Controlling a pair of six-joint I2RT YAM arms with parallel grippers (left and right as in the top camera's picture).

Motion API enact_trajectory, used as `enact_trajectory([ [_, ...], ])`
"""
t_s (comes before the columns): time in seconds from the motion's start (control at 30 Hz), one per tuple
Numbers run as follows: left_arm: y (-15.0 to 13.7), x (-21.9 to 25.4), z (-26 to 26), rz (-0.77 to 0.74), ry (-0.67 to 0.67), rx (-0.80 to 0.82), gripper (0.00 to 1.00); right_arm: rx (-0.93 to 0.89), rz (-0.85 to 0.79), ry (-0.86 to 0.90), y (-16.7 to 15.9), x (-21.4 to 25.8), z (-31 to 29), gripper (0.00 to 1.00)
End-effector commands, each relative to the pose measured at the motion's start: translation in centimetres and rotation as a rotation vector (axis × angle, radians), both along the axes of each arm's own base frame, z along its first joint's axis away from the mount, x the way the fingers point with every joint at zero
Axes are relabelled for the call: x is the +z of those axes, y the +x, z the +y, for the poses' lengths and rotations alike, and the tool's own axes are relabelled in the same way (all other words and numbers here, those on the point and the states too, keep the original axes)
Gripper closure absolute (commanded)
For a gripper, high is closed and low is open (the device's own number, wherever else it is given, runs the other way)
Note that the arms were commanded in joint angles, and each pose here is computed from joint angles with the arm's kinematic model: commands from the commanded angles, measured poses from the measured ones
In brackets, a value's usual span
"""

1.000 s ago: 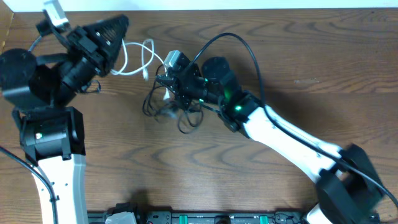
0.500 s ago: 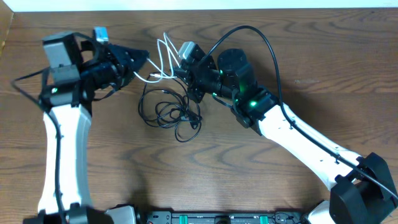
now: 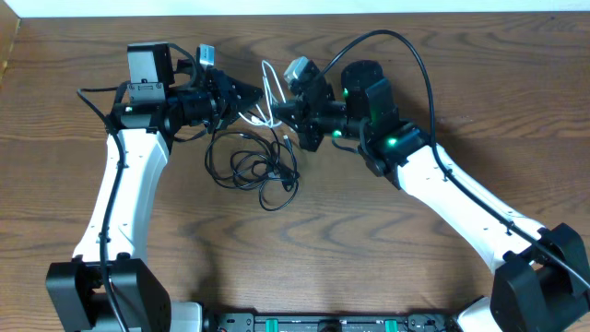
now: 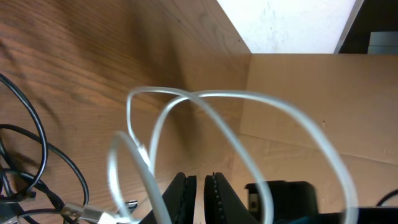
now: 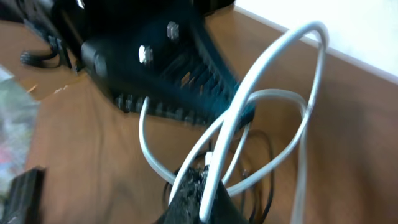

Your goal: Untangle cables

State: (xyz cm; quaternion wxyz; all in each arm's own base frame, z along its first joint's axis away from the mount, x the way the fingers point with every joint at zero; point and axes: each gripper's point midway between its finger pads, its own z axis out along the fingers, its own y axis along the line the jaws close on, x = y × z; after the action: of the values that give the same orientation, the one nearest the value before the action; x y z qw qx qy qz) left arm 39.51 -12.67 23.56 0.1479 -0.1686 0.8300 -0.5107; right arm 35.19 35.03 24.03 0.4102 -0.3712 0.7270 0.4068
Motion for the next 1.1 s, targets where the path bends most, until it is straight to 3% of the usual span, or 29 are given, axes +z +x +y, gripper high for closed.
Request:
enact_trajectory([
  [0.0,0.0,0.5,-0.2,-0.023,-0.008,-0.019,0.88,0.102,0.046,0.046,-2.3,1.1,0.6,0.99],
  [0.23,0.0,0.2,-0.1,-0.007,0.001,-0.009,0.89,0.187,0.040,0.066,-3.9,1.5,1.4,0.97],
  [0.53,-1.3,-0.4,-1.7,0.091,-0.026,-0.026,0.92,0.200,0.044,0.064,-4.4,1.5,1.8,0.65],
  [1.07,-2.2,-0.3,-3.9,0.153,-0.053,-0.052,0.92,0.199,0.060,0.054,-4.4,0.9,1.8,0.42],
])
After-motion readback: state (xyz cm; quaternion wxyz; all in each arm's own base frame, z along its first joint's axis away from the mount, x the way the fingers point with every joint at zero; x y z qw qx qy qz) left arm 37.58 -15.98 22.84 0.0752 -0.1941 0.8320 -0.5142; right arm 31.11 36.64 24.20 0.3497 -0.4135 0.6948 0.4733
